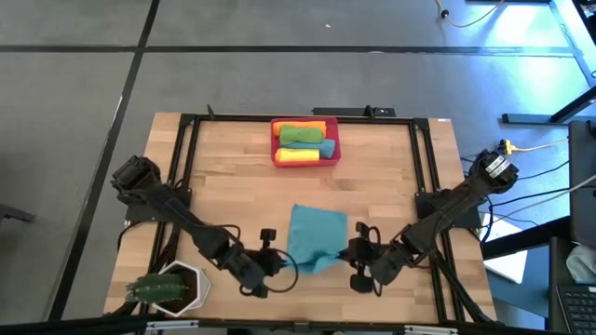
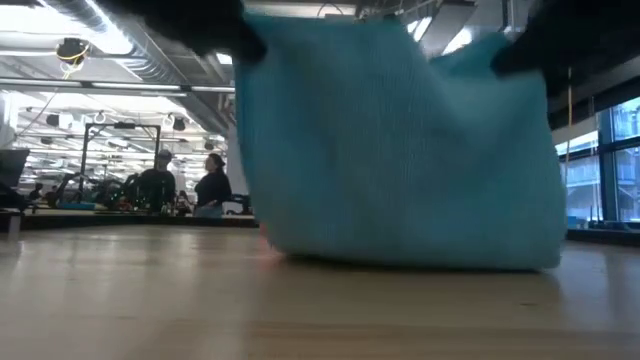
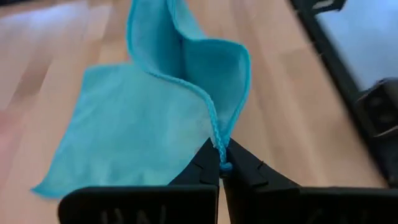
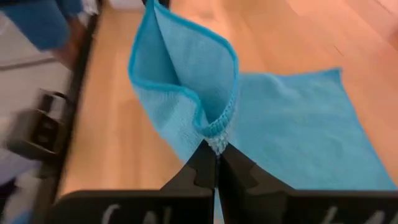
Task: Roll microfiber towels into tight, uniform cylinder then place into a basket
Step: Roll the blue microfiber cloth
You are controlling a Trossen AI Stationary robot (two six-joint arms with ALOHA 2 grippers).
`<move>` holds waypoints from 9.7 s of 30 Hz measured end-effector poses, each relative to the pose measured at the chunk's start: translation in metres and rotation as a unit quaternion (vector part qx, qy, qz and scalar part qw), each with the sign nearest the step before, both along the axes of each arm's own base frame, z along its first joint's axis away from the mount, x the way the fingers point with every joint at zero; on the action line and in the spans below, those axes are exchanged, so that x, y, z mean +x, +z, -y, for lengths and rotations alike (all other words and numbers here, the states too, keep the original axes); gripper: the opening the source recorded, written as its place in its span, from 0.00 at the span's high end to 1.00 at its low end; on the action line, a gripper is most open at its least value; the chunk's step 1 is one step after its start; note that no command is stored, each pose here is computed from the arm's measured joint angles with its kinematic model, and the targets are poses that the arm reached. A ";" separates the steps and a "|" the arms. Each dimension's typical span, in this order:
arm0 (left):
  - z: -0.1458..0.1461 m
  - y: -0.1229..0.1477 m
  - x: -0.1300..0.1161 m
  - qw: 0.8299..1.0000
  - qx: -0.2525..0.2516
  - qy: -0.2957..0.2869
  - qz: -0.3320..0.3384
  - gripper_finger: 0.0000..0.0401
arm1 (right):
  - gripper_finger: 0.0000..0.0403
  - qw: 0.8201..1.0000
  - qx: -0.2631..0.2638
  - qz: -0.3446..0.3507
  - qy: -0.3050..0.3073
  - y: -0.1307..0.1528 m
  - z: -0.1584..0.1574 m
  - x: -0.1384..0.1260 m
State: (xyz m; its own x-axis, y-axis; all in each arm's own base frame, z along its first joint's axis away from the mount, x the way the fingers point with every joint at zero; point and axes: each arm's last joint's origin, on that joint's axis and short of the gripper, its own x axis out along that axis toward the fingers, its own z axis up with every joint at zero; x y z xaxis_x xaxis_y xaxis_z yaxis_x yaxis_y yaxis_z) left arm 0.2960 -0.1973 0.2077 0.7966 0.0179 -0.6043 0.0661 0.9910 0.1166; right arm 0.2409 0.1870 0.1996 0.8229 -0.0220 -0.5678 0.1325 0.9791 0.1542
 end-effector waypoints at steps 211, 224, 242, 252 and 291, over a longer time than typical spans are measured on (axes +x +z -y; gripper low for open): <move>-0.026 0.008 -0.024 0.987 -0.095 0.096 0.082 0.54 | 0.60 0.986 -0.094 -0.023 -0.137 0.021 0.042 0.042; -0.025 0.008 -0.024 0.985 -0.112 0.103 0.082 0.54 | 0.60 0.988 -0.094 -0.032 -0.117 0.020 0.041 0.042; -0.027 -0.029 -0.008 0.993 -0.069 0.092 0.030 0.54 | 0.60 0.992 -0.065 -0.037 -0.097 0.020 0.030 0.036; -0.035 -0.031 0.000 0.991 -0.089 0.092 0.026 0.54 | 0.60 0.998 0.043 -0.039 -0.034 0.023 0.013 0.036; -0.038 -0.022 0.009 0.987 -0.107 0.097 0.077 0.54 | 0.81 0.962 0.016 -0.264 -0.062 -0.075 0.006 0.039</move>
State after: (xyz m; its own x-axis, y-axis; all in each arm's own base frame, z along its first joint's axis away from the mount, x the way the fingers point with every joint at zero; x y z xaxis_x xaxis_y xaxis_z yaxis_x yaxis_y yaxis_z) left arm 0.3050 -0.1589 0.1852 0.8729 0.0643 -0.4836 -0.1297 0.9862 -0.1031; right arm 0.2804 0.1812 0.1246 0.4124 -0.0769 -0.9078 0.3172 0.9462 0.0639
